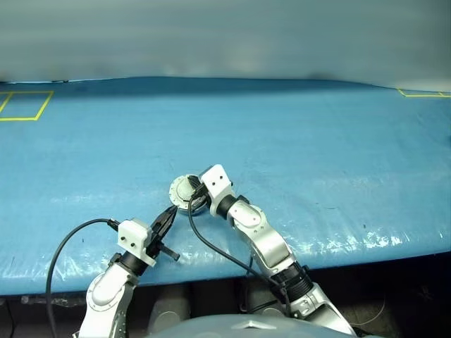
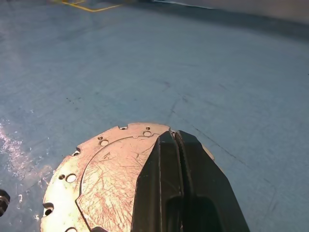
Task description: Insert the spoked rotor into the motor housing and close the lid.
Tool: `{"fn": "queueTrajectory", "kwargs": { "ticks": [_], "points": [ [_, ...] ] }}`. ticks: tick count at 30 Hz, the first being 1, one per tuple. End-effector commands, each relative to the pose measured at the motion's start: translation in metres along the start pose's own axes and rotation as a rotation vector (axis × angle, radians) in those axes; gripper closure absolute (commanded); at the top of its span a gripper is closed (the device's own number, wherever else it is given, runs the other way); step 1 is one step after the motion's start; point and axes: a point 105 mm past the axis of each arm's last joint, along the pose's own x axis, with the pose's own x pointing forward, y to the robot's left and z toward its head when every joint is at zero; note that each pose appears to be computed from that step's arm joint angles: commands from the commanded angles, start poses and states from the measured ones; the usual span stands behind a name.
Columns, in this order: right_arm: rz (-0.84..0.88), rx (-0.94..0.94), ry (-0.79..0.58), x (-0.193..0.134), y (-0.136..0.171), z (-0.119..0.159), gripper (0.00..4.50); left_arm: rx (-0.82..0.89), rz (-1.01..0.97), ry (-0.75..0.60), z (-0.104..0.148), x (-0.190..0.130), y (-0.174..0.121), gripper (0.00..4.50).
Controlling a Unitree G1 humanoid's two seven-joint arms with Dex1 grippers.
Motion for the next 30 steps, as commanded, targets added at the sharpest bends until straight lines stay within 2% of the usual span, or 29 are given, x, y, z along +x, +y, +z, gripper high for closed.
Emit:
{"fn": "queueTrajectory", "kwargs": {
  "ticks": [1, 7, 8, 11, 21, 22, 30],
  "points": [
    [0.048, 0.056, -0.037, 0.001, 0.006, 0.014, 4.45, 0.009, 0.004, -0.024, 0.005, 0.001, 0.000, 4.50],
    [0.188, 0.016, -0.086, -0.019, 0.007, 0.038, 4.45, 0.010, 0.012, -0.025, 0.005, 0.001, 0.000, 4.50],
    [0.198, 0.006, -0.089, -0.022, 0.006, 0.040, 4.28, 0.008, 0.012, -0.025, 0.005, 0.001, 0.000, 4.50],
    [0.219, -0.029, -0.087, -0.024, 0.009, 0.044, 3.55, 0.004, 0.011, -0.024, 0.005, 0.001, -0.001, 4.50],
    [0.275, -0.086, -0.050, -0.014, 0.019, 0.035, 0.13, -0.001, 0.020, -0.026, 0.005, 0.001, -0.001, 4.50],
    [0.278, -0.091, -0.047, -0.013, 0.019, 0.034, 0.01, -0.001, 0.022, -0.027, 0.005, 0.001, -0.001, 4.50],
    [0.260, -0.163, -0.011, -0.003, 0.016, 0.021, 0.01, 0.017, 0.090, -0.042, 0.005, -0.016, 0.006, 4.50]
  ]
}}
